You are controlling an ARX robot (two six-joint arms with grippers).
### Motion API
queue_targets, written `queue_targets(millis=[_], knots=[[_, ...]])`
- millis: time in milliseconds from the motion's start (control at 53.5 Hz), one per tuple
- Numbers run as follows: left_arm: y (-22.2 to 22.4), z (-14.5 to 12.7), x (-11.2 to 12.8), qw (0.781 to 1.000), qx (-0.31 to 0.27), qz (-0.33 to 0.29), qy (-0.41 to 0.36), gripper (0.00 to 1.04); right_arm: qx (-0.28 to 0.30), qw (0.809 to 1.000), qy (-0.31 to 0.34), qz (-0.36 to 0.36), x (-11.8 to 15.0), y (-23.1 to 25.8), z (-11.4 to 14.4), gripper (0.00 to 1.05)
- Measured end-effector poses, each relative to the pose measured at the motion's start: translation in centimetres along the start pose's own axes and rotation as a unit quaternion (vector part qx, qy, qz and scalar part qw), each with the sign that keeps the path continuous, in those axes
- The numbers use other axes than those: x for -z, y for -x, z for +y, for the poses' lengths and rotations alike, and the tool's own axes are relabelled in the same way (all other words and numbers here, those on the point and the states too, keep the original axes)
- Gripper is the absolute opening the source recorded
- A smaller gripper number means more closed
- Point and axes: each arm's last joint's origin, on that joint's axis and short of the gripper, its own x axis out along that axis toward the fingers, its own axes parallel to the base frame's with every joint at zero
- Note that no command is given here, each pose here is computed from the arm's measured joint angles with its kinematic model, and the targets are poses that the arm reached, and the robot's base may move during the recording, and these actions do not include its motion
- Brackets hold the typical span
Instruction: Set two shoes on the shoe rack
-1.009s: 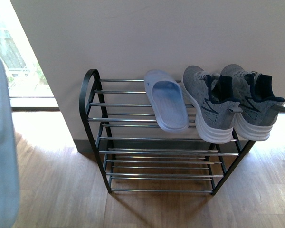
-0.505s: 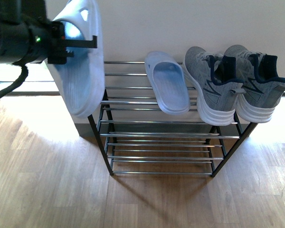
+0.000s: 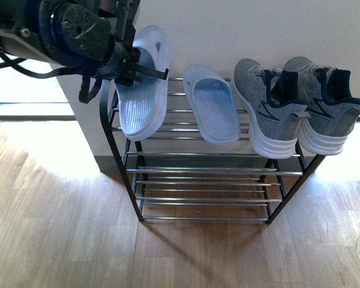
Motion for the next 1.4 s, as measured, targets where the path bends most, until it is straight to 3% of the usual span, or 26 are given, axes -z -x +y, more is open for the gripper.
queue_targets(millis=[430,691,748,972,1140,1196,1252,1402], knots=[[-8.2,-2.1,0.0,0.998,0.006,0.045,-0.048,0.03,0.000,1.000,0.000,0.000,0.0,0.0,0.0,0.96],[-6.8,-2.2,-0.2,0.998,0.041,0.031,-0.036,0.54,0.000,1.000,0.000,0.000,0.0,0.0,0.0,0.96],[-5.1,-1.8,-1.0,0.998,0.053,0.019,-0.022,0.67,0.000,1.000,0.000,0.000,0.0,0.0,0.0,0.96],[1.4,0.3,-5.1,0.997,0.051,-0.051,0.011,0.97,0.000,1.000,0.000,0.000,0.0,0.0,0.0,0.96],[5.8,2.3,-6.3,0.994,0.007,-0.105,0.032,0.95,0.000,1.000,0.000,0.000,0.0,0.0,0.0,0.96],[7.8,3.8,-5.9,0.976,-0.019,-0.201,0.085,0.83,0.000,1.000,0.000,0.000,0.0,0.0,0.0,0.96],[9.4,5.1,-4.7,0.959,-0.026,-0.258,0.113,0.72,0.000,1.000,0.000,0.000,0.0,0.0,0.0,0.96],[12.5,7.7,-0.8,0.945,-0.033,-0.296,0.133,0.49,0.000,1.000,0.000,0.000,0.0,0.0,0.0,0.96]])
